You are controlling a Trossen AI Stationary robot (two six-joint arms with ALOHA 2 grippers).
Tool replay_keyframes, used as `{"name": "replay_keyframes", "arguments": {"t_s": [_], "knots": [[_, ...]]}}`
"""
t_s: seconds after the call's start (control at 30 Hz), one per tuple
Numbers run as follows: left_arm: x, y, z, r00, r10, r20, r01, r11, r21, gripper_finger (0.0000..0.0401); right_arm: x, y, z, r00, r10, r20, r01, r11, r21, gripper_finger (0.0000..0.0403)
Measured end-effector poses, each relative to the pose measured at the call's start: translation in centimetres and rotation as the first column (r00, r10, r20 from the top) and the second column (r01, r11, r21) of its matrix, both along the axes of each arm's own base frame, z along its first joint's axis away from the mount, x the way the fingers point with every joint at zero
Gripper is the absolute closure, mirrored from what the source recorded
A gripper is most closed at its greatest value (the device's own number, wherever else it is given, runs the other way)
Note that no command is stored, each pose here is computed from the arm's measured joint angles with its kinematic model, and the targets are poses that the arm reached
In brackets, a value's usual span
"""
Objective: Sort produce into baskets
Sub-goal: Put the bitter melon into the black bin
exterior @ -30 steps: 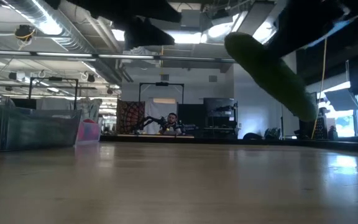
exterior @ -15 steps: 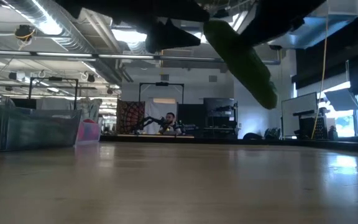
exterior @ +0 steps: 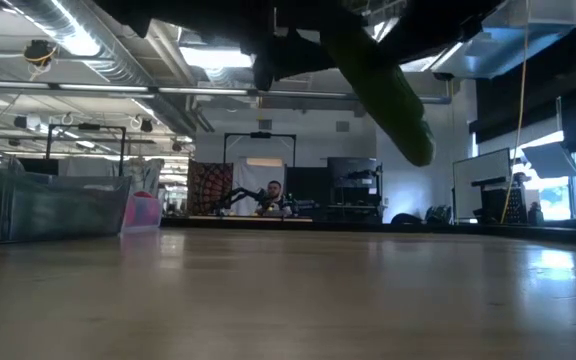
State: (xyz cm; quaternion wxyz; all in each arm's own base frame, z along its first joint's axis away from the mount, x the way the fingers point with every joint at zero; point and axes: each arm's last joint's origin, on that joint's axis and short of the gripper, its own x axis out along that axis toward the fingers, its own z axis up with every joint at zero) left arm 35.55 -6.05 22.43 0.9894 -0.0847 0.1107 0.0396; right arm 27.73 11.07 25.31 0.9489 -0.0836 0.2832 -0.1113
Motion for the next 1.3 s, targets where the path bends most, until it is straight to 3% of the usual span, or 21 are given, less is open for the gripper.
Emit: {"name": "replay_keyframes", "arguments": {"t_s": [0.2, 0.33, 0.5, 0.63, 0.83, 1.0, 1.3], "knots": [[0.0, 0.0, 0.1, 1.000, -0.006, 0.007, 0.006, 1.000, 0.012, 0.0272, 0.0, 0.0, 0.0, 1.000, 0.009, 0.003, -0.009, 1.000, 0.006, 0.0342], [0.0, 0.0, 0.1, 1.000, -0.008, 0.007, 0.008, 1.000, 0.019, 0.0275, 0.0, 0.1, 0.0, 1.000, 0.005, 0.005, -0.005, 1.000, 0.023, 0.0328], [-0.1, -0.1, 0.2, 1.000, -0.013, 0.009, 0.013, 0.999, 0.032, 0.0272, -0.2, 0.1, 0.4, 1.000, 0.023, 0.007, -0.023, 0.999, 0.042, 0.0254], [-0.8, -0.4, 1.1, 1.000, -0.008, -0.012, 0.009, 0.999, 0.051, 0.0267, -1.9, 0.3, 1.7, 0.994, 0.106, -0.012, -0.103, 0.984, 0.146, 0.0200], [-4.6, -0.3, 3.2, 0.979, 0.096, -0.180, -0.081, 0.993, 0.088, 0.0268, -5.1, 0.6, 1.5, 0.987, 0.038, -0.158, 0.001, 0.971, 0.240, 0.0172], [-9.0, 0.6, 5.7, 0.944, 0.166, -0.285, -0.172, 0.985, 0.002, 0.0263, -5.9, 1.0, 0.4, 0.972, -0.075, -0.223, 0.121, 0.972, 0.201, 0.0173], [-17.0, 2.9, 8.3, 0.865, 0.272, -0.423, -0.366, 0.916, -0.161, 0.0261, -5.4, 1.3, -1.0, 0.960, -0.112, -0.257, 0.150, 0.980, 0.131, 0.0178]]}}
